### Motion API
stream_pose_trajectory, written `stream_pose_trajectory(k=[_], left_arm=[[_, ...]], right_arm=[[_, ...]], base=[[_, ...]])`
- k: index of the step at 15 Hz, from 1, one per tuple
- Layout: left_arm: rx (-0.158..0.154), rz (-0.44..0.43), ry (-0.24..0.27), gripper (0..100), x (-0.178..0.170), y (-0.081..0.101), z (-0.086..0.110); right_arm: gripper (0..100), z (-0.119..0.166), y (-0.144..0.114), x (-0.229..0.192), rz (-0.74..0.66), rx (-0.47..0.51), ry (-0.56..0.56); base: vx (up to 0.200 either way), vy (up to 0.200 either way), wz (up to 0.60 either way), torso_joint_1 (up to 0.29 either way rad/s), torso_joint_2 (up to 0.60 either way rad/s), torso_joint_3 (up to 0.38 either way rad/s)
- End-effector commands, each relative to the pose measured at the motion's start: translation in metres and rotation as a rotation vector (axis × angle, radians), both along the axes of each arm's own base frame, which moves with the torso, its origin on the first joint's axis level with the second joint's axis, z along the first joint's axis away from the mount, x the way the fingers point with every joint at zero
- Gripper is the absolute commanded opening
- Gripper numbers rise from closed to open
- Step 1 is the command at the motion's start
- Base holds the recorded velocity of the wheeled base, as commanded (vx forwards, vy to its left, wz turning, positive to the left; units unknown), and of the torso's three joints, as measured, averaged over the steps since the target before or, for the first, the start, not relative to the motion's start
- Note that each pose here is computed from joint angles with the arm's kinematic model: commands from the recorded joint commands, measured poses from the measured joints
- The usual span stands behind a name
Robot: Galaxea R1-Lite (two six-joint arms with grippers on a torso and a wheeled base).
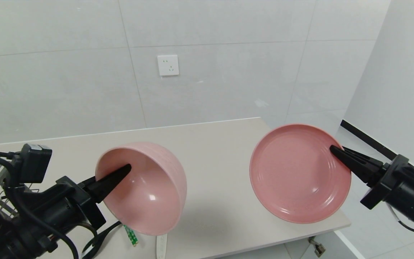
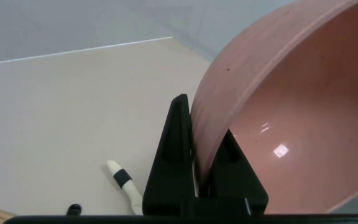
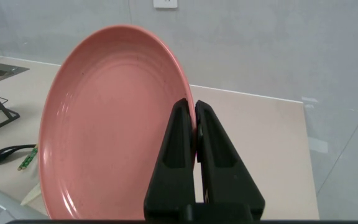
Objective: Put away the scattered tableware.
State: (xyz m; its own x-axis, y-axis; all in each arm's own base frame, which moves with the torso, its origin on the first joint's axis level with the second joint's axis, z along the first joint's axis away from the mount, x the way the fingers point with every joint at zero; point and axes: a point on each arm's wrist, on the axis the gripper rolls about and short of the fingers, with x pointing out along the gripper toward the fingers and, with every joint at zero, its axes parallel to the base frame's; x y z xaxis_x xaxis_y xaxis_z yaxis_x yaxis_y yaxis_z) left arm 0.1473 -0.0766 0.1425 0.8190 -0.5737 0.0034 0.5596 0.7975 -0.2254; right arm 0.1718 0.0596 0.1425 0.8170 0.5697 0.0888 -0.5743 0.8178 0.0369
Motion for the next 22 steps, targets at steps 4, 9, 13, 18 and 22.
stream_pose_trajectory(k=[4, 9, 13, 18, 22], left_arm=[[0.029, -0.026, 0.009, 0, -0.005, -0.002, -0.005], [0.027, -0.029, 0.005, 0, -0.005, -0.003, -0.004], [0.017, -0.028, -0.019, 0, -0.007, -0.002, 0.0], [0.05, -0.028, -0.056, 0, -0.012, 0.001, 0.001], [0.05, -0.028, -0.058, 0, -0.012, 0.001, 0.001]], right_arm=[[0, -0.003, 0.001, 0.001, 0.003, -0.006, 0.011], [0, -0.003, 0.0, 0.001, 0.001, -0.01, 0.013], [0, -0.003, 0.0, 0.0, 0.002, -0.011, 0.01], [0, -0.004, 0.0, 0.0, 0.0, -0.034, 0.003], [0, -0.007, 0.001, 0.0, 0.003, -0.041, 0.016]], base=[[-0.1, 0.0, 0.0, 0.002, 0.0, 0.001], [-0.08, 0.0, 0.0, 0.003, 0.0, -0.002], [-0.15, 0.0, 0.0, 0.014, 0.0, 0.001], [-0.04, 0.0, 0.0, 0.004, 0.0, -0.001], [-0.2, 0.0, 0.0, 0.006, 0.01, -0.001]])
